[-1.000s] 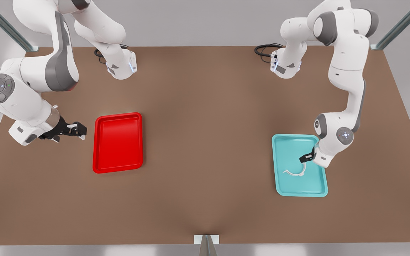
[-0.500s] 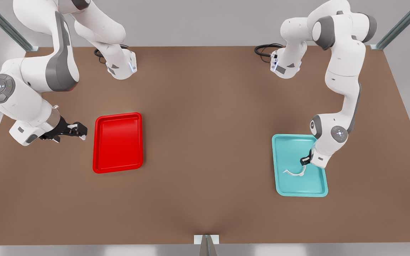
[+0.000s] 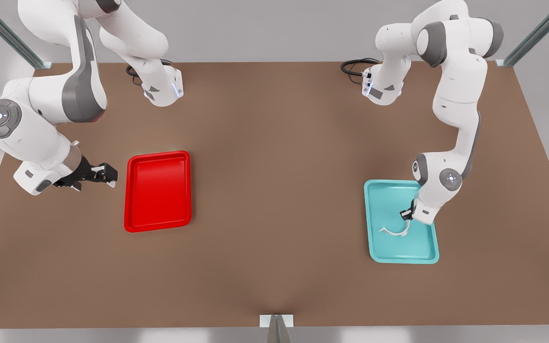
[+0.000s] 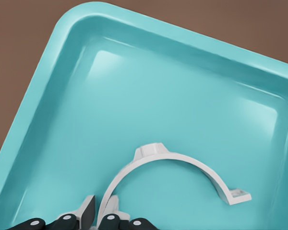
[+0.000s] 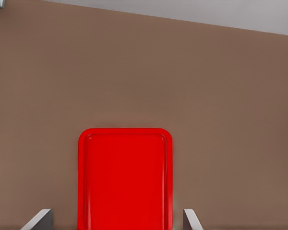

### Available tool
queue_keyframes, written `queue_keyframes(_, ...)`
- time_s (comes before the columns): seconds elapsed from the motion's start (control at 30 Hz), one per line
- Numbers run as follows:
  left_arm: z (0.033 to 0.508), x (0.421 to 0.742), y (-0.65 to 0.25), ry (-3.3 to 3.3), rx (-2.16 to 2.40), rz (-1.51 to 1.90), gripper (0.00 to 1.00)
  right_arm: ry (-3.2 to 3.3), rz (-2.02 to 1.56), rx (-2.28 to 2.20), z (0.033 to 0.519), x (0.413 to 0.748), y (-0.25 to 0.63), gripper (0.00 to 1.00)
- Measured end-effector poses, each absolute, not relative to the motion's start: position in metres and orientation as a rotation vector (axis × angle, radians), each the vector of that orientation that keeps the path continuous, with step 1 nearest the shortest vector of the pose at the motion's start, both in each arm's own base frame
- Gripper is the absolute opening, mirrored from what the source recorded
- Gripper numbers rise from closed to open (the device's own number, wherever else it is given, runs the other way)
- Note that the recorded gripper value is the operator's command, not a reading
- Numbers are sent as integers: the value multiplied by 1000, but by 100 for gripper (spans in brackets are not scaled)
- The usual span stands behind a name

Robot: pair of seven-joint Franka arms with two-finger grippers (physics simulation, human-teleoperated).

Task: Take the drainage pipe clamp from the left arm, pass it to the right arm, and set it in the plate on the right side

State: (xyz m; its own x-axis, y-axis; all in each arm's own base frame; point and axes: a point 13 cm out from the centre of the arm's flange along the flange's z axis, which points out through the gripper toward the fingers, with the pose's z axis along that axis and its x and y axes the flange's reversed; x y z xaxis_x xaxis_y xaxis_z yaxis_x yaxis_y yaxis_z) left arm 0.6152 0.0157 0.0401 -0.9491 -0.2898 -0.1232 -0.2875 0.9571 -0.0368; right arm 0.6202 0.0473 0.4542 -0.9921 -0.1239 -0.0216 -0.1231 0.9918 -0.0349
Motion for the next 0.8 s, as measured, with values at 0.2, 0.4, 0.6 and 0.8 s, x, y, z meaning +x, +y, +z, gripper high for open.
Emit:
queue_keyframes(0.2, 36, 614, 16, 2986, -445, -25, 21, 3111, -52, -195, 454, 620, 49, 100)
queue_keyframes(0.4, 74, 632, 6, 2956, -420, -37, 21, 3111, -51, -199, 455, 620, 52, 100)
queue_keyframes(0.6, 175, 678, -150, 2945, -120, -107, 21, 3111, -51, -197, 454, 620, 51, 100)
queue_keyframes(0.8, 199, 649, -333, 2993, 25, -208, 21, 3098, -29, -271, 456, 619, 82, 100)
